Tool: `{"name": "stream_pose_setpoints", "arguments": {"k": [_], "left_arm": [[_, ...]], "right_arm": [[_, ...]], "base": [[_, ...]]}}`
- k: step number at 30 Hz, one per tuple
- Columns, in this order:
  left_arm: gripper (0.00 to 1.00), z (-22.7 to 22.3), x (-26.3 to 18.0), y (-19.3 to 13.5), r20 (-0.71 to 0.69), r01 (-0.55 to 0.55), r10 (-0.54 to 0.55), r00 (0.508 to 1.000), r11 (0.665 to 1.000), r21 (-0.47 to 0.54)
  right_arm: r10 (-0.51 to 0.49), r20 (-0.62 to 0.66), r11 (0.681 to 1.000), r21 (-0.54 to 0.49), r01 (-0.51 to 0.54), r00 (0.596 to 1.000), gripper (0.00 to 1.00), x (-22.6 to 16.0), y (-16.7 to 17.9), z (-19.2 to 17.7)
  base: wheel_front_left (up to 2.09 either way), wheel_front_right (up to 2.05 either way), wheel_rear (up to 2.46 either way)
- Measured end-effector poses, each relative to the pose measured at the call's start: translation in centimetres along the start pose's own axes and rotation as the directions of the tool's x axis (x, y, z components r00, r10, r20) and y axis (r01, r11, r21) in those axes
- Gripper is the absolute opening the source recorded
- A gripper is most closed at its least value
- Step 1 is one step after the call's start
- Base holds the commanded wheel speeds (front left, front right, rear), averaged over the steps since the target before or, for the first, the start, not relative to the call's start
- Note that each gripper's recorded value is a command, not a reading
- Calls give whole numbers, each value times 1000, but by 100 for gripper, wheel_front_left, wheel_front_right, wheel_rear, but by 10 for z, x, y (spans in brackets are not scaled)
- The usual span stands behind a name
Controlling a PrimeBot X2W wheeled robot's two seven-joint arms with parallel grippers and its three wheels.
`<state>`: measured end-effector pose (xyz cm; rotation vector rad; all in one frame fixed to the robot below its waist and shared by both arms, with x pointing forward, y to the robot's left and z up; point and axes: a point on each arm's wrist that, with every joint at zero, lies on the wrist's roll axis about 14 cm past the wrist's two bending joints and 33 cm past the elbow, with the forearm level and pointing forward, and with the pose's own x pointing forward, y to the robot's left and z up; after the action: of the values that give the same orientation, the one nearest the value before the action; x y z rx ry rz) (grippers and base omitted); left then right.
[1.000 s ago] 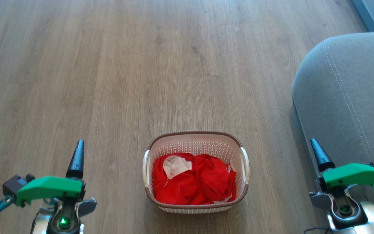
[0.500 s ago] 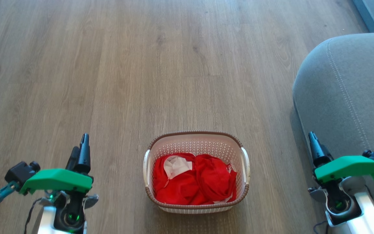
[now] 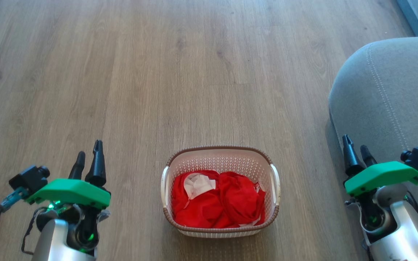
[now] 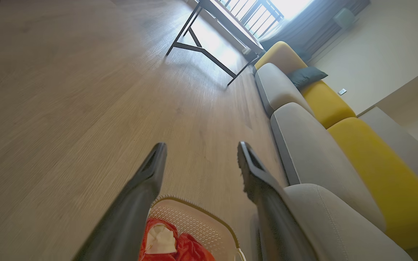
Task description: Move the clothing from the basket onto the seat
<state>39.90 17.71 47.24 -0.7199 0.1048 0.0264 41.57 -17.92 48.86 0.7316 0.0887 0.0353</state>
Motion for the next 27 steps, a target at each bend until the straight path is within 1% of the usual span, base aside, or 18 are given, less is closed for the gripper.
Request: {"name": "stream_pose_setpoints", "arguments": {"k": [6, 12, 22, 27], "left_arm": [[100, 0, 0, 2, 1, 0, 0, 1000, 996, 91], [100, 5, 3, -3, 17, 14, -17, 1000, 985, 174], [100, 8, 5, -6, 27, 27, -37, 999, 955, 295], [100, 12, 9, -10, 36, 37, -53, 998, 937, 348]], "right_arm": [[24, -20, 996, -91, -25, 1000, 100, 3, 5, -4], [59, -28, 983, -172, -63, 998, 100, 9, 14, -3], [116, -51, 943, -307, -126, 992, 100, 15, 28, -6], [145, -56, 922, -356, -155, 988, 100, 19, 36, -6]], "base": [[0, 0, 0], [0, 0, 0], [0, 0, 0], [0, 0, 0]]}}
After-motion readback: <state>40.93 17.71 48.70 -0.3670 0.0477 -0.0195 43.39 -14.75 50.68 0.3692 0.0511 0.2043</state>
